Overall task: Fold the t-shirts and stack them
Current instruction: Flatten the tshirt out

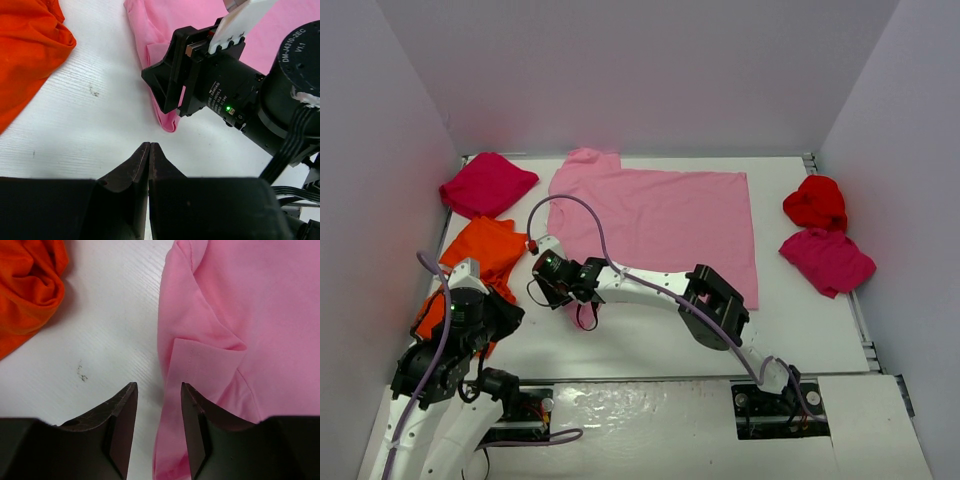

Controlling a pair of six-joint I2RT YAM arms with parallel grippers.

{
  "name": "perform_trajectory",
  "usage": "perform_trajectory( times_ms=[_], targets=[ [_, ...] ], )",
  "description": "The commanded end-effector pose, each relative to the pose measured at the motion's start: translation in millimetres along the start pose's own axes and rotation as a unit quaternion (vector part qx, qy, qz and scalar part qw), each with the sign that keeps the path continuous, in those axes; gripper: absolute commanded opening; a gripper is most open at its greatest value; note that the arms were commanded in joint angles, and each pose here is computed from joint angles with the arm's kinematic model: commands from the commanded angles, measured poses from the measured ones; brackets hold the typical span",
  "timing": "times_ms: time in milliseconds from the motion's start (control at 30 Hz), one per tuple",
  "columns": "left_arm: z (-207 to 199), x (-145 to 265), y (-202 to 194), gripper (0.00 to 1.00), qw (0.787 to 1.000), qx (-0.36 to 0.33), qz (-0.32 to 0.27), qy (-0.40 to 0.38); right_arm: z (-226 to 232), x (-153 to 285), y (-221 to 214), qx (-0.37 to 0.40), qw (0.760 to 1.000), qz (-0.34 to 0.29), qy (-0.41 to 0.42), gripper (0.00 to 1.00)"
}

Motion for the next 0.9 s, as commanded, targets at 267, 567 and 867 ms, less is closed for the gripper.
perform_trajectory(
  times_ms=[267, 567, 867],
  targets=[
    [-3.4, -0.3, 5.6, 0.00, 1.000, -0.009, -0.007, 0.000, 1.1, -7.0, 12.6, 0.016, 0.999, -0.018, -0.022, 0.37],
    [-6.3, -3.8, 5.6, 0.00, 1.000, -0.012, 0.001, -0.003, 0.2, -3.0, 18.0, 0.016, 0.999, -0.027, -0.028, 0.31],
    [-4.8, -1.6, 4.4, 0.00, 1.000, -0.010, 0.001, -0.003, -5.4, -2.9, 16.9, 0.021, 0.998, -0.028, -0.045, 0.13]
  ],
)
Point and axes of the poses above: each gripper's point midway between its finger pads, its own x axis back along the fingers, its own z axis along the line the jaws close on, y = z × x, the point moved 6 cm from there along x, back along the fingers, and after that the axes turned 3 degrees about x, right-handed, at the moved point
